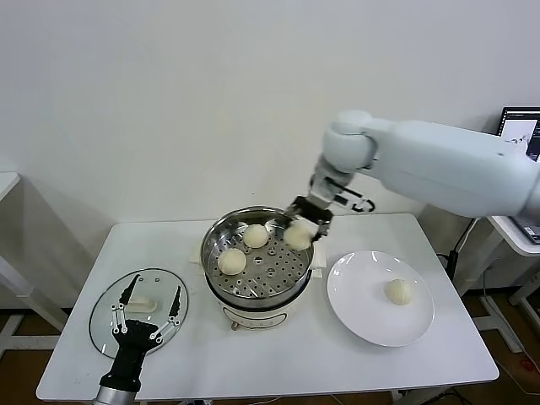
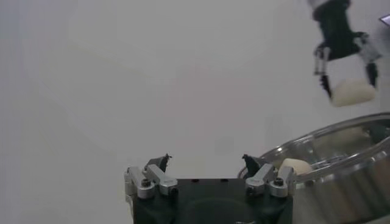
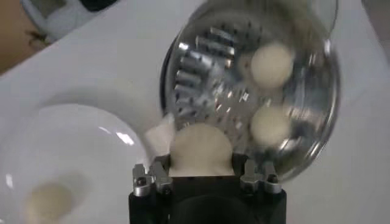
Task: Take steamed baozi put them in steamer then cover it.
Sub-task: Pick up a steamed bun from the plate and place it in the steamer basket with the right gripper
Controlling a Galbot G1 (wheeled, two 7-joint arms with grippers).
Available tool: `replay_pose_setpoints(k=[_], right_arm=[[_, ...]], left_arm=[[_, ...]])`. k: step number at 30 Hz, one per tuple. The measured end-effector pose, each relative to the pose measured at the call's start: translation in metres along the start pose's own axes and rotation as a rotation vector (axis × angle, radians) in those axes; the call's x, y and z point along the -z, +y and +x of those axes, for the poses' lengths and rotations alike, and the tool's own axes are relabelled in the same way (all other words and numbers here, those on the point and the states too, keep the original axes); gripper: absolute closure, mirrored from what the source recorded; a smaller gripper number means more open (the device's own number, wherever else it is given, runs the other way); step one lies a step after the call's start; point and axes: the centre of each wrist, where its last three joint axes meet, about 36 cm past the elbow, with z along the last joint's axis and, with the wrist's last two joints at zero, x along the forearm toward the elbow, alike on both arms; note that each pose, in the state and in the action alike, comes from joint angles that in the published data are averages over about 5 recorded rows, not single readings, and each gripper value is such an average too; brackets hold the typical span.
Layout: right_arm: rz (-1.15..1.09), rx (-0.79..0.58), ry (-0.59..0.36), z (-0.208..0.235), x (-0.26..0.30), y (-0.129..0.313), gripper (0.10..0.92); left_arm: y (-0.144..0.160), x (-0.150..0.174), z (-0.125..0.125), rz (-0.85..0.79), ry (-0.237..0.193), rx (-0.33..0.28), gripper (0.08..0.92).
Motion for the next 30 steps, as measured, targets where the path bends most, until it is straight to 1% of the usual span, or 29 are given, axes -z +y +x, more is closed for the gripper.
replay_pose_setpoints(k=[6,13,20,30], right_arm=[[0.218,0.035,-0.022,-0.027,0.023,-0.034,0.344],[0.395,0.075,-0.047,-0.064,0.040,-0.051,0.344],[0.489,0.105,-0.059,-0.089,0.048,-0.058,0.344],[0.557,0.137,-0.067,-0.107,0.056,-0.060,0.330]], left_arm=[[0.001,0.001,0.000,-0.003,-0.001,0.007,0.177],[0.003,0.002,0.000,-0.004,-0.002,0.013,0.177],[0.004,0.002,0.001,-0.005,-0.003,0.017,0.177],[0.004,0.002,0.002,-0.002,-0.004,0.021,0.177]])
